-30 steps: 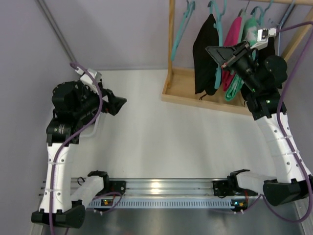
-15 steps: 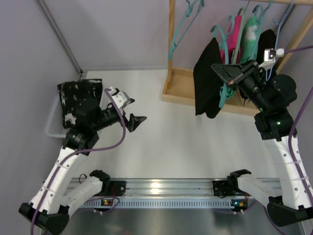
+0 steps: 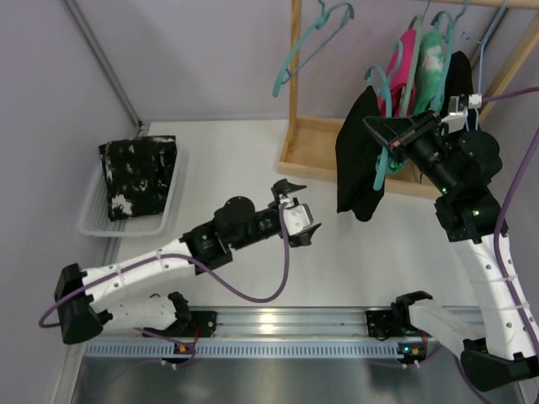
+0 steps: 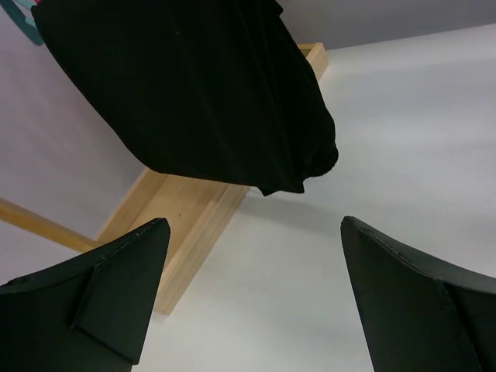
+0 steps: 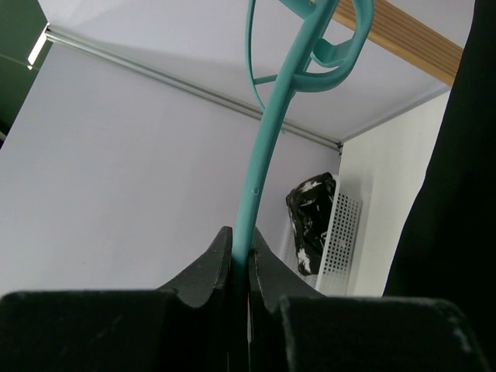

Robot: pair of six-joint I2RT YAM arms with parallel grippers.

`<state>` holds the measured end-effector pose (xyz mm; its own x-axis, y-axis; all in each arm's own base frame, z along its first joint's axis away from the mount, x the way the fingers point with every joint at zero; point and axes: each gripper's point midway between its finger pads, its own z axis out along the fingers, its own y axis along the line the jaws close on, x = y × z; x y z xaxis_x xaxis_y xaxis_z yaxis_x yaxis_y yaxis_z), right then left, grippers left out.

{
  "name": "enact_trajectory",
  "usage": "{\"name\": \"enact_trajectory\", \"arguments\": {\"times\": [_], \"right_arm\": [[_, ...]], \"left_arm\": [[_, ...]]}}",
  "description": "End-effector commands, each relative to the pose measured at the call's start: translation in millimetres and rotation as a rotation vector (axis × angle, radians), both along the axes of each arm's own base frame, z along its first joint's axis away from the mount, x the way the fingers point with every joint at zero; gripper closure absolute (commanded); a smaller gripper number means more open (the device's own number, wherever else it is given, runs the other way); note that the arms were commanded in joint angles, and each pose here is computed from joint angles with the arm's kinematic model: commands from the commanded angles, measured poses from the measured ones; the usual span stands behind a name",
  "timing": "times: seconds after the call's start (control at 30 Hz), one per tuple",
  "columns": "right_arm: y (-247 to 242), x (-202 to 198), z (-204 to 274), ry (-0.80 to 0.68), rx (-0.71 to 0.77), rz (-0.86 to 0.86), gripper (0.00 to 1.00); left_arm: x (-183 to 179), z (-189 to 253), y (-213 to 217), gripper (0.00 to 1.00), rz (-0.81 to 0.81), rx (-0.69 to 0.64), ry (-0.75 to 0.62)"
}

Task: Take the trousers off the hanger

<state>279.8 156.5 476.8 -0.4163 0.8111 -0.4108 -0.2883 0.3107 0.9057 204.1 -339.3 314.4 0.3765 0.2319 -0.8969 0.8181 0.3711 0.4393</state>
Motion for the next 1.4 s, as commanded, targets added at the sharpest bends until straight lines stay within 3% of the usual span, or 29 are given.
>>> {"name": "enact_trajectory", "arguments": {"times": [0.0, 0.13, 0.3, 0.67, 1.0, 1.37], "right_arm": [[-9, -33, 72, -0.235, 0.069, -0.014, 1.00], [-13, -33, 71, -0.225, 0.065, -0.038, 1.00], [-15, -31, 70, -0.215, 0.080, -0.053, 1.00], [-15, -36, 85, -0.250, 0.155, -0.033, 1.00], [-14, -49, 102, -0.309, 0.195, 0.000, 1.00], [-11, -51, 101, -0.316, 0.192, 0.018, 1.00]], "left_arm": [[22, 49, -19, 0.01, 0.120, -0.186, -0.084], [24, 57, -50, 0.01, 0.107, -0.262, -0.033], [37, 41, -81, 0.01, 0.140, -0.265, -0.035], [47, 36, -109, 0.01, 0.137, -0.286, -0.043], [76, 37, -109, 0.02, 0.272, -0.280, -0.081], [70, 36, -93, 0.04, 0.253, -0.258, -0.107]]}}
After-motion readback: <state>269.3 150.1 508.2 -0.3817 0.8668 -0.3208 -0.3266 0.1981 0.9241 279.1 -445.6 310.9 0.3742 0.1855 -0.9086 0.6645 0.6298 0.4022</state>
